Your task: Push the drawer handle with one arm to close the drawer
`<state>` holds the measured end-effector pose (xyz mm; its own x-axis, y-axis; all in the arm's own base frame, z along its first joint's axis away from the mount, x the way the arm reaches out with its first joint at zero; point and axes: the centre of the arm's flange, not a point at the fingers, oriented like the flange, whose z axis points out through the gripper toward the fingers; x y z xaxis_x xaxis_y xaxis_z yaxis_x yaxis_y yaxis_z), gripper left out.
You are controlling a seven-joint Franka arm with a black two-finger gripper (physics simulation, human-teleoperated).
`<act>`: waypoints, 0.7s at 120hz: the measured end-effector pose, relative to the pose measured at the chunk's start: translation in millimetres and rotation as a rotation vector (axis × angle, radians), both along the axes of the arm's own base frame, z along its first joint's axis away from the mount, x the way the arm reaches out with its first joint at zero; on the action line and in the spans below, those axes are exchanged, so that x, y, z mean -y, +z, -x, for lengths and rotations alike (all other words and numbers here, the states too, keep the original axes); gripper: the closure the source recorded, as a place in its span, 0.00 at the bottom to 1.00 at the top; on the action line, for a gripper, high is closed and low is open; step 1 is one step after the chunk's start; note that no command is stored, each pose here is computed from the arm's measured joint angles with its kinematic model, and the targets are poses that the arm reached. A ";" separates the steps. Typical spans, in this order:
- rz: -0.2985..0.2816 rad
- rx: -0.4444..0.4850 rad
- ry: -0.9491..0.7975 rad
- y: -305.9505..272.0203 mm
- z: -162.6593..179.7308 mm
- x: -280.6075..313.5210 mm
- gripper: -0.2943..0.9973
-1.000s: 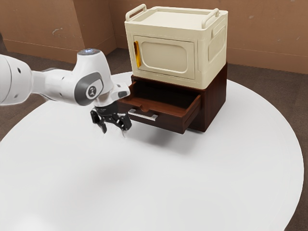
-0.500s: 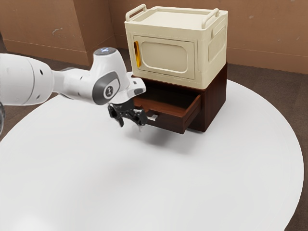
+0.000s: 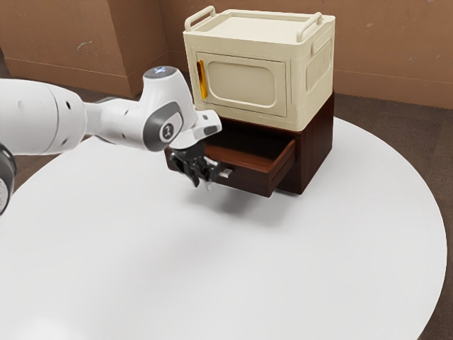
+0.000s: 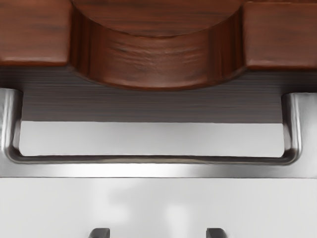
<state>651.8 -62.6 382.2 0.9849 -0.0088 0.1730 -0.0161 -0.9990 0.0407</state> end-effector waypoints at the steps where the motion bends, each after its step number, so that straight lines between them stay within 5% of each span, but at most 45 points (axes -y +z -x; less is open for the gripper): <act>1: 0.000 0.000 0.000 0.3 -0.1 0.1 0.67; 30: -0.002 0.014 -0.010 9.2 -4.6 0.8 0.80; 84: -0.023 0.031 -0.027 7.9 -38.2 6.8 0.83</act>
